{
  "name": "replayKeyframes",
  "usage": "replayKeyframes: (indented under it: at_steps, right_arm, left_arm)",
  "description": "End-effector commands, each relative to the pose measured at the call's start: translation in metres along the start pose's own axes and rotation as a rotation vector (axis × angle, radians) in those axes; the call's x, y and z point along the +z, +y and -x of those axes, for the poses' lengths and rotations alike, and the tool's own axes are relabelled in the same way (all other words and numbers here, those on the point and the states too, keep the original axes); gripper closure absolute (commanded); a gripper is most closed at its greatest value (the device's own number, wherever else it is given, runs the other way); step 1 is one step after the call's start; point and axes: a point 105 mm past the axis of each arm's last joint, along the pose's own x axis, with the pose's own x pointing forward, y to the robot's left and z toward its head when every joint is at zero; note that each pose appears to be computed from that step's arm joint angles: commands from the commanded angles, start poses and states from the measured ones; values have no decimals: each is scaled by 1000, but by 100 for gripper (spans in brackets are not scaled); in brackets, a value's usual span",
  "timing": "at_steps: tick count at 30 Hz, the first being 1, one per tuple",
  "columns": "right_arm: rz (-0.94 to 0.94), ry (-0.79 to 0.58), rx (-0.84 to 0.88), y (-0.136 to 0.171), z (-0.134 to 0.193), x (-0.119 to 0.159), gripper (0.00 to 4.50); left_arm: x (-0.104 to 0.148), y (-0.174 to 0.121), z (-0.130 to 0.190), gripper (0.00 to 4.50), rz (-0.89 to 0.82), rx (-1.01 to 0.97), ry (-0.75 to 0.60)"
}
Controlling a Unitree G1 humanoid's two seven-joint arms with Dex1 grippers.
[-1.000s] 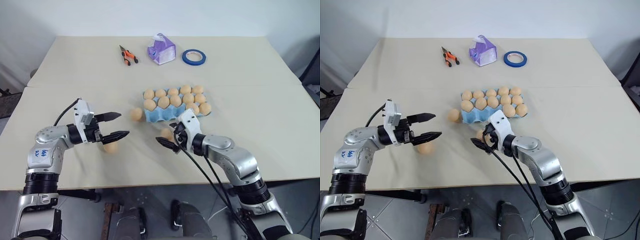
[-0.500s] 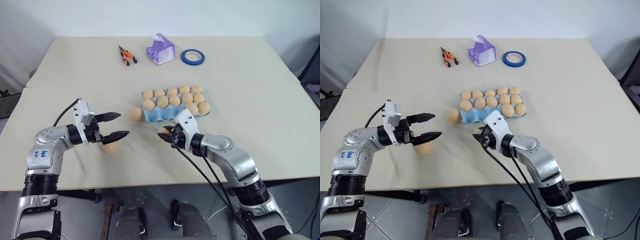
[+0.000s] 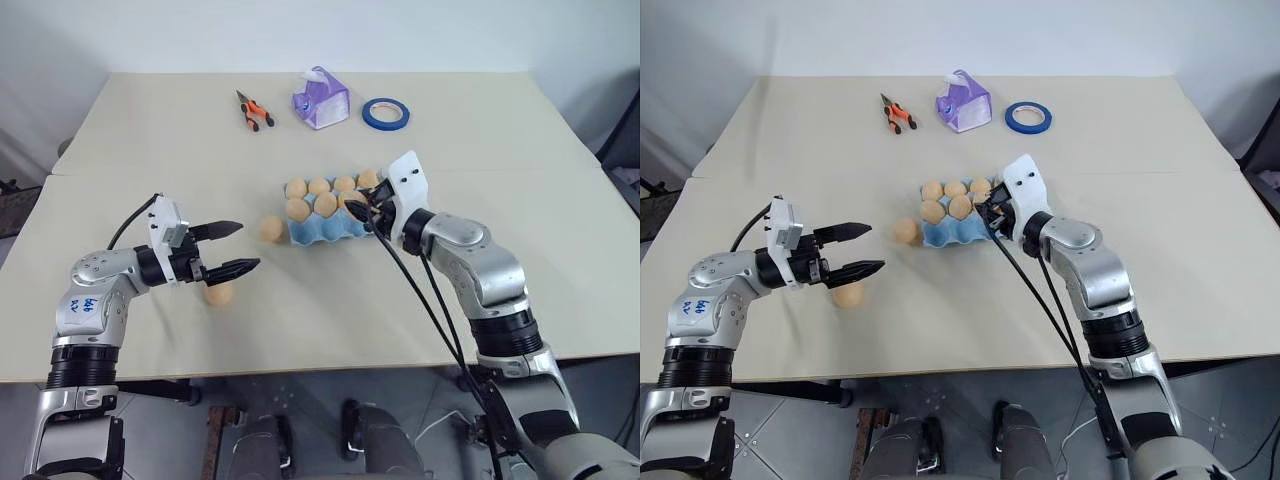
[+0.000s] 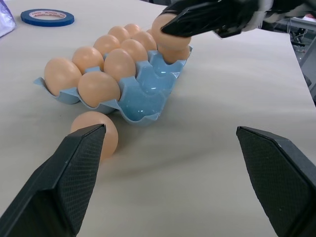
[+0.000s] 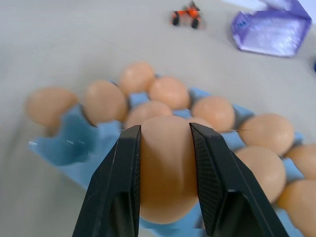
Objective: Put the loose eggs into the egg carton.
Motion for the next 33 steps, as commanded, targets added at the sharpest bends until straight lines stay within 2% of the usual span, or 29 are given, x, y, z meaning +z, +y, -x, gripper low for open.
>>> replayKeyframes:
  at_steps: [1, 7, 9, 14, 17, 26, 29, 33]
  right_arm:
    - [57, -40, -27, -6, -3, 13, 268]
    - [61, -54, -1, -3, 0, 17, 59]
    - [60, -62, 19, 0, 3, 20, 1]
    - [68, -79, 70, 6, 14, 27, 1]
    - [77, -101, 159, 14, 34, 26, 1]
    - [83, 0, 420, 27, 100, -20, 1]
    - [61, 14, 499, 29, 119, -32, 1]
    - [52, -7, 530, 23, 124, -35, 1]
  left_arm:
    - [12, 1, 1, 0, -41, 0, -32]
    - [12, 0, 7, 0, -40, 22, -30]
    - [12, 0, 8, 0, -39, 31, -31]
    - [14, 3, 13, 0, -40, 72, -37]
    - [16, 8, 23, 0, -40, 135, -36]
    - [6, 18, 76, 0, -25, 370, 35]
    - [0, 6, 89, 0, -10, 412, 44]
    - [-16, -23, 100, 0, 62, 448, 71]
